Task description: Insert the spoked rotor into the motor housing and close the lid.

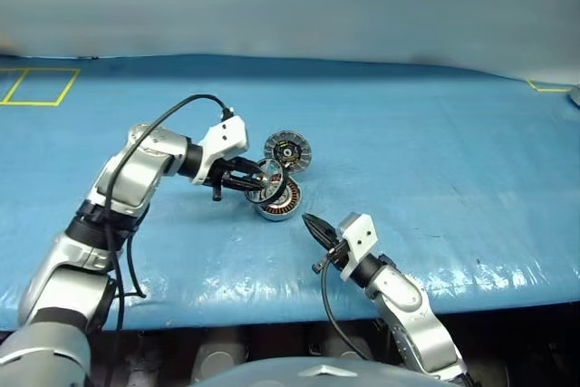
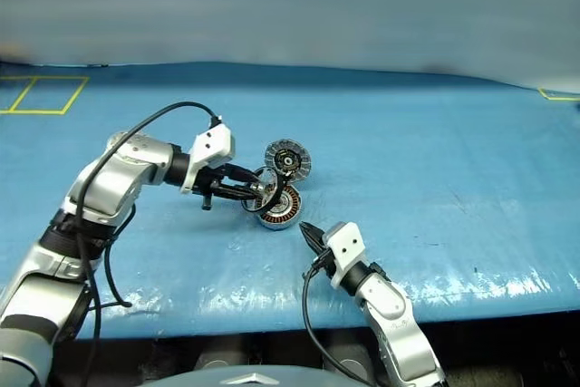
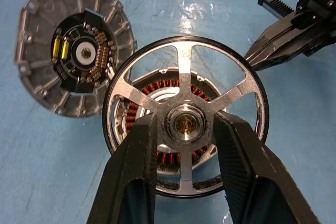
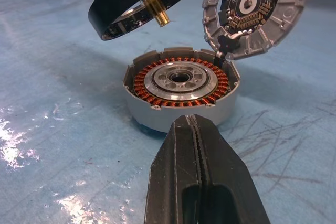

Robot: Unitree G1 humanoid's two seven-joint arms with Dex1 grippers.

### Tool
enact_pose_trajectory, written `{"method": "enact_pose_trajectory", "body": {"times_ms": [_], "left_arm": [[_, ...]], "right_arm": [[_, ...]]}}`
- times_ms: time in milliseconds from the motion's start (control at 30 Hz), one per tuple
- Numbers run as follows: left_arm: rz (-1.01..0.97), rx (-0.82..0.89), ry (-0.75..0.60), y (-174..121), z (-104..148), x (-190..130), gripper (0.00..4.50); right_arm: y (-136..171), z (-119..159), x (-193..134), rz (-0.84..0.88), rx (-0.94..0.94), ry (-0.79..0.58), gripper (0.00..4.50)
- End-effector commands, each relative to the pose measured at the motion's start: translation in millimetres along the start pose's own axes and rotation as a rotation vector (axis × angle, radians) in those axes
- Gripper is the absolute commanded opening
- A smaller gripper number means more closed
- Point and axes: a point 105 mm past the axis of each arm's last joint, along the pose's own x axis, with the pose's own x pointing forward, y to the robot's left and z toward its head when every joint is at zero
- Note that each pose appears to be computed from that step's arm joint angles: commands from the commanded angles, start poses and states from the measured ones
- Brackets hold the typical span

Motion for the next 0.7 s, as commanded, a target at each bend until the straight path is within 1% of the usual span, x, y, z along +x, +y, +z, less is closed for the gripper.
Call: {"method": "enact_pose_trajectory", "body": {"times_ms": [33, 133, 267, 467, 700], "left_arm": [[-0.017, 0.053, 0.008, 2, 13, 10, 1.3], [-0.053, 0.075, 0.021, 0, 16, 19, 1.3], [-0.053, 0.089, 0.071, 6, 10, 21, 1.3], [-0.045, 0.093, 0.135, 10, 0, 18, 1.3], [-0.04, 0.085, 0.165, 12, -7, 18, 1.3]], "right_arm": [[-5, 5, -2, -0.025, -0.002, -0.039, 0.0], [-4, 3, -2, -0.028, 0.005, -0.041, 0.0], [-4, 2, -2, -0.033, 0.016, -0.044, 0.0], [-2, -5, -3, -0.033, 0.031, -0.03, 0.0], [-1, -5, 1, -0.028, 0.032, -0.034, 0.0]]}}
